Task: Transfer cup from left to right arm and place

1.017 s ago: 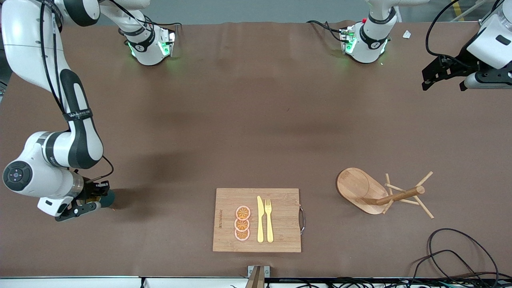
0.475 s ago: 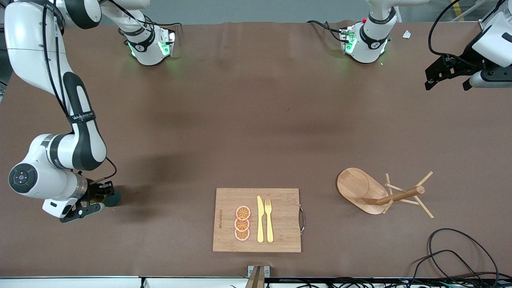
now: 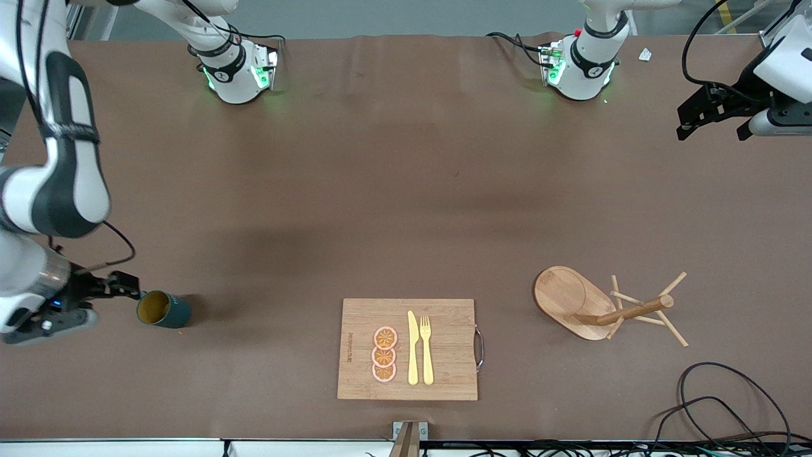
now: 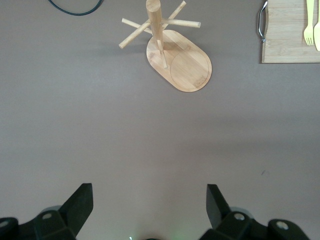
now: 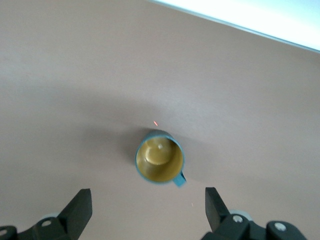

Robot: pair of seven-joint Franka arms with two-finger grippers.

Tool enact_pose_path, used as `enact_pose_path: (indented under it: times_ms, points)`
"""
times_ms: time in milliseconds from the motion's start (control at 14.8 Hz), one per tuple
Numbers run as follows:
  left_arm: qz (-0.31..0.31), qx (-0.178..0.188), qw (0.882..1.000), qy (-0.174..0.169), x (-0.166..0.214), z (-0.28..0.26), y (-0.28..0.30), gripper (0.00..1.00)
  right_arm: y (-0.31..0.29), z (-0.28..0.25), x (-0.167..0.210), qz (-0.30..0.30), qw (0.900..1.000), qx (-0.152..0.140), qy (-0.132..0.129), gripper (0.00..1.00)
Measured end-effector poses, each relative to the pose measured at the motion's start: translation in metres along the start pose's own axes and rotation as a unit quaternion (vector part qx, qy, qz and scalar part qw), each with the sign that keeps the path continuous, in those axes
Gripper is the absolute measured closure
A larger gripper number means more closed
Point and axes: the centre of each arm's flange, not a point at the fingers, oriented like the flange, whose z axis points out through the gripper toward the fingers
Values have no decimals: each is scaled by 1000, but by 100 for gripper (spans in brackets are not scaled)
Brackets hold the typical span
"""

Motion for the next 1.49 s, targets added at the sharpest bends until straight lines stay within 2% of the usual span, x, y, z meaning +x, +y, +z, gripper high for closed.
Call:
enact_pose_path:
  times_ms: [339,475,678,814,1153,1356,1492]
  points:
    - [5,0,1000,2,-1,-2,-3,0,-14,-112,-45,68,998,6,-15,0]
    - [7,0,1000,3,-1,-3,-4,0,-11,-138,-61,87,996,5,-13,0]
    - [7,0,1000,-3,-3,-3,-5,0,-16,-172,-83,159,987,6,-18,0]
    - [7,0,1000,-3,-4,-5,-5,0,-28,-195,-96,173,985,7,-20,0]
    - [7,0,1000,2,-11,-13,-6,0,-43,-221,-116,178,984,3,11,0]
    - [6,0,1000,1,-11,-12,-6,0,-43,-212,-116,180,983,-1,37,0]
    - [6,0,1000,2,-11,-13,-6,0,-45,-202,-119,180,983,0,30,0]
